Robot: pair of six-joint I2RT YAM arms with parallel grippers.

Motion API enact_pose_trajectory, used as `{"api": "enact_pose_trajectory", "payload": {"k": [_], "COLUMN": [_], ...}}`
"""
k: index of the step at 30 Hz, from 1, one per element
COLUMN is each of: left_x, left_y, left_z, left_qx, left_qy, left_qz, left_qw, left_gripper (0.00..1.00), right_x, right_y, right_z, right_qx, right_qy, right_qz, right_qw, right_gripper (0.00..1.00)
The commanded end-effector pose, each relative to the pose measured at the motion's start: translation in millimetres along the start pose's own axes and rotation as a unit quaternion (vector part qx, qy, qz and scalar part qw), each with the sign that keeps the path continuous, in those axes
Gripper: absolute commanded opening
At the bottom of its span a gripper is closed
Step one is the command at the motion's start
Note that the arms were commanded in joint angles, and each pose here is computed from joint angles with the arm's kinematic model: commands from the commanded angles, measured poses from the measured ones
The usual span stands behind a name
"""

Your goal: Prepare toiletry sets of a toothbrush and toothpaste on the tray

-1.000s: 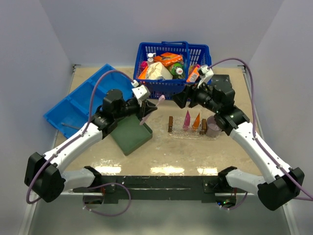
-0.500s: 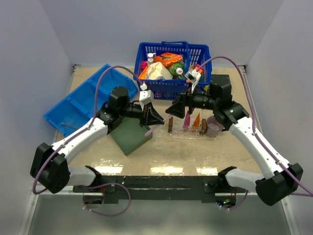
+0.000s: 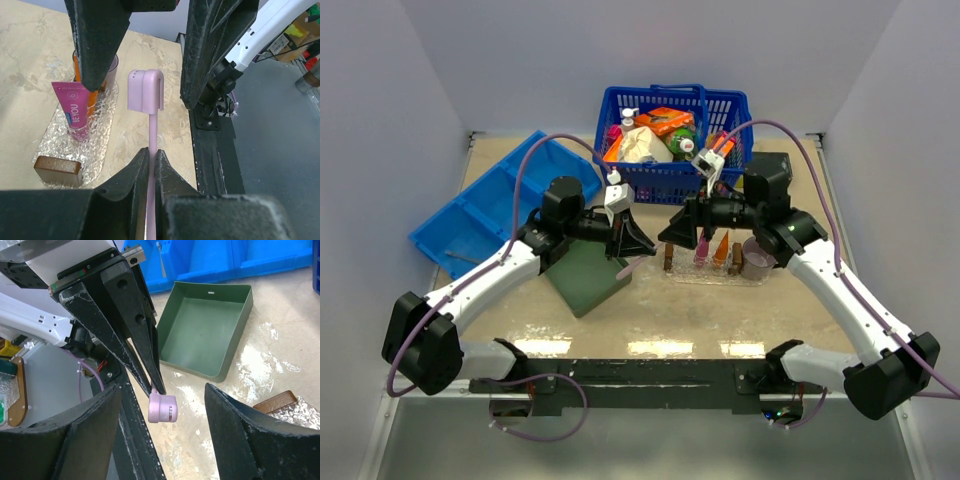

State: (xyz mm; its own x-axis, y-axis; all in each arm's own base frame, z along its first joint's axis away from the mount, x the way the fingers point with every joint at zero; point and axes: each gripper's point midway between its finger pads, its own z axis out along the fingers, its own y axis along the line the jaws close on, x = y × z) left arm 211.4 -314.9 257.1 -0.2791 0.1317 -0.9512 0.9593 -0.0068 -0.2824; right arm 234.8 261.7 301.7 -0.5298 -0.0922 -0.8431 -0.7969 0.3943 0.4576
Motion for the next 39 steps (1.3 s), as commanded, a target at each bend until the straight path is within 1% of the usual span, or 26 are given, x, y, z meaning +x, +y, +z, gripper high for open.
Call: {"api": "enact_pose_trajectory", "payload": {"k": [1, 3, 10, 11, 14, 19, 22, 23, 26, 28, 29, 31, 32, 34, 35, 37, 38, 39], "left_x": [-22.2, -22.2, -21.4, -21.6, -20.7, -21.7, -21.1, -21.3, -22.2, -22.3, -22.7, -23.0, -23.6, -24.3, -25.5, -26.3, -27.7, -29.4], "left_y": [-1.1, -0.6, 3.2, 2.9, 3.0, 4.8, 5.9, 5.6, 8.3, 9.8, 11.3, 12.9, 13.3, 15.5, 16.6, 20.8, 22.0, 22.6], "left_z": [1.5, 1.5, 1.1, 1.2, 1.5, 0.9, 1.1, 1.2, 0.7, 0.2, -0.3, -0.4, -0.7, -1.4, -2.4, -4.0, -5.5, -6.5], "left_qx": [-0.001, -0.002, -0.012, -0.011, -0.012, -0.017, -0.020, -0.021, -0.028, -0.034, -0.038, -0.044, -0.046, -0.055, -0.059, -0.073, -0.079, -0.082], "left_qy": [-0.022, -0.022, -0.022, -0.022, -0.021, -0.023, -0.022, -0.022, -0.023, -0.022, -0.022, -0.021, -0.021, -0.022, -0.023, -0.024, -0.026, -0.028], "left_qz": [0.036, 0.036, 0.034, 0.034, 0.033, 0.034, 0.033, 0.033, 0.033, 0.033, 0.033, 0.033, 0.034, 0.035, 0.036, 0.036, 0.037, 0.038], "left_qw": [0.999, 0.999, 0.999, 0.999, 0.999, 0.999, 0.999, 0.999, 0.999, 0.999, 0.999, 0.998, 0.998, 0.998, 0.997, 0.996, 0.996, 0.995], "left_gripper": [0.00, 0.00, 0.00, 0.00, 0.00, 0.00, 0.00, 0.00, 0.00, 0.00, 0.06, 0.13, 0.22, 0.31, 0.41, 0.52, 0.64, 0.70], "right_x": [-3.3, -0.9, 2.5, 2.2, 5.3, 5.7, 6.1, 5.7, 4.7, 3.0, 2.1, -2.0, -3.2, -3.2, -3.5, -3.2, -2.8, -2.9], "right_y": [8.5, 7.5, 5.8, 5.9, 4.8, 3.1, 0.6, -0.2, -2.8, -4.0, -4.7, -12.4, -14.2, -18.1, -18.2, -22.0, -22.9, -24.7], "right_z": [-2.0, -1.5, 0.5, 0.6, 2.1, 2.8, 3.4, 4.1, 4.5, 3.9, 3.7, 2.2, 2.0, 1.8, 2.1, 1.8, 1.9, 1.8], "right_qx": [-0.008, -0.004, -0.001, -0.001, 0.000, 0.005, 0.009, 0.011, 0.019, 0.025, 0.029, 0.054, 0.062, 0.074, 0.075, 0.085, 0.087, 0.092], "right_qy": [-0.002, 0.002, 0.003, 0.003, 0.007, 0.006, 0.007, 0.006, 0.003, -0.001, -0.005, -0.014, -0.018, -0.020, -0.021, -0.023, -0.023, -0.024], "right_qz": [-0.011, -0.009, -0.006, -0.005, -0.003, -0.003, -0.002, -0.002, 0.003, 0.002, 0.006, 0.010, 0.014, 0.020, 0.027, 0.031, 0.034, 0.036], "right_qw": [1.000, 1.000, 1.000, 1.000, 1.000, 1.000, 1.000, 1.000, 1.000, 1.000, 1.000, 0.998, 0.998, 0.997, 0.997, 0.996, 0.995, 0.995], "right_gripper": [0.68, 0.64, 0.58, 0.55, 0.50, 0.44, 0.38, 0.34, 0.25, 0.21, 0.20, 0.18, 0.16, 0.14, 0.13, 0.13, 0.12, 0.12]}}
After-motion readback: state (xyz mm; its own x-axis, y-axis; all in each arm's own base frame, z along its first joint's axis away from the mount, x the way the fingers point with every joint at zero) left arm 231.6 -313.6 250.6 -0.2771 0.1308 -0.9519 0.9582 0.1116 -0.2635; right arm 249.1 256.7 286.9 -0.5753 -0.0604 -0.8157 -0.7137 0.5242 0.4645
